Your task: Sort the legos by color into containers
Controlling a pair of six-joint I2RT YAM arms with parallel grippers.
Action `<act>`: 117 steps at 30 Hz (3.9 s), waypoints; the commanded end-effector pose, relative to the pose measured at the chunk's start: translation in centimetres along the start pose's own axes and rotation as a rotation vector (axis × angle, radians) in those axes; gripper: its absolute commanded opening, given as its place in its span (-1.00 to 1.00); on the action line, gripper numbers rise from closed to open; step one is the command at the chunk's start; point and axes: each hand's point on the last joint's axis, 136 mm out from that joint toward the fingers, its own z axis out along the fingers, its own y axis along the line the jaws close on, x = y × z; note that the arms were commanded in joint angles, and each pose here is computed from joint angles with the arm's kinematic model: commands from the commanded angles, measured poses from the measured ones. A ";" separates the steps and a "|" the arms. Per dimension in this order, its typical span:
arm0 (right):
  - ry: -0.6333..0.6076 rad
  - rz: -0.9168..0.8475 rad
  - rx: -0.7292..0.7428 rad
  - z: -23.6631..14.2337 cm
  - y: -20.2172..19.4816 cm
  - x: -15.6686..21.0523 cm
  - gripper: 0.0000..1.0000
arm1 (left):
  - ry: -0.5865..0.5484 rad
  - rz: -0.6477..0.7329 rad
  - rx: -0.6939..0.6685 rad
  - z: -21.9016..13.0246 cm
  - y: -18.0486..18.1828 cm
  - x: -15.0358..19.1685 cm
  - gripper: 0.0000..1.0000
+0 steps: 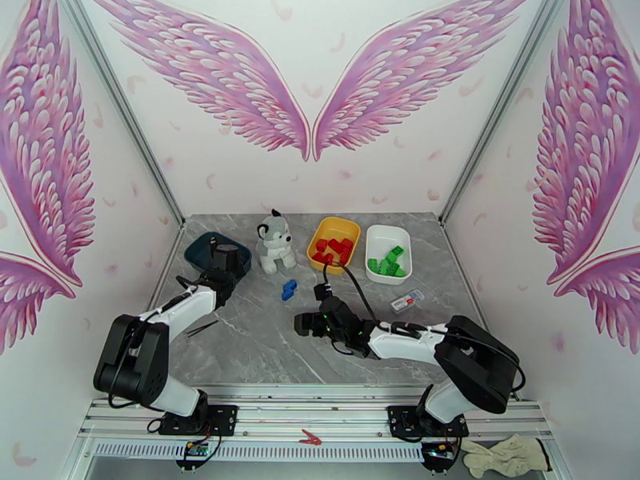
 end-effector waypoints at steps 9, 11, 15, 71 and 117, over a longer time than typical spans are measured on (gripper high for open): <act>-0.005 -0.045 0.030 0.2 0.1 -0.5 0.80 | 0.051 -0.042 -0.009 2.7 0.4 -2.2 0.37; -0.012 -0.055 0.050 0.0 -0.3 -0.6 0.80 | 0.039 -0.033 0.006 1.6 0.0 -2.0 0.41; -0.025 -0.074 0.091 -0.7 -1.0 -0.9 0.81 | 0.025 -0.008 0.043 -1.1 -1.0 -0.5 0.42; -0.109 -0.044 0.169 -5.3 -5.1 -2.3 0.92 | 0.229 0.486 0.444 -4.1 -15.0 19.7 -0.53; -0.045 -0.029 0.091 -2.8 -3.5 -1.5 0.87 | 0.071 0.020 0.168 -1.0 -1.2 -0.3 0.35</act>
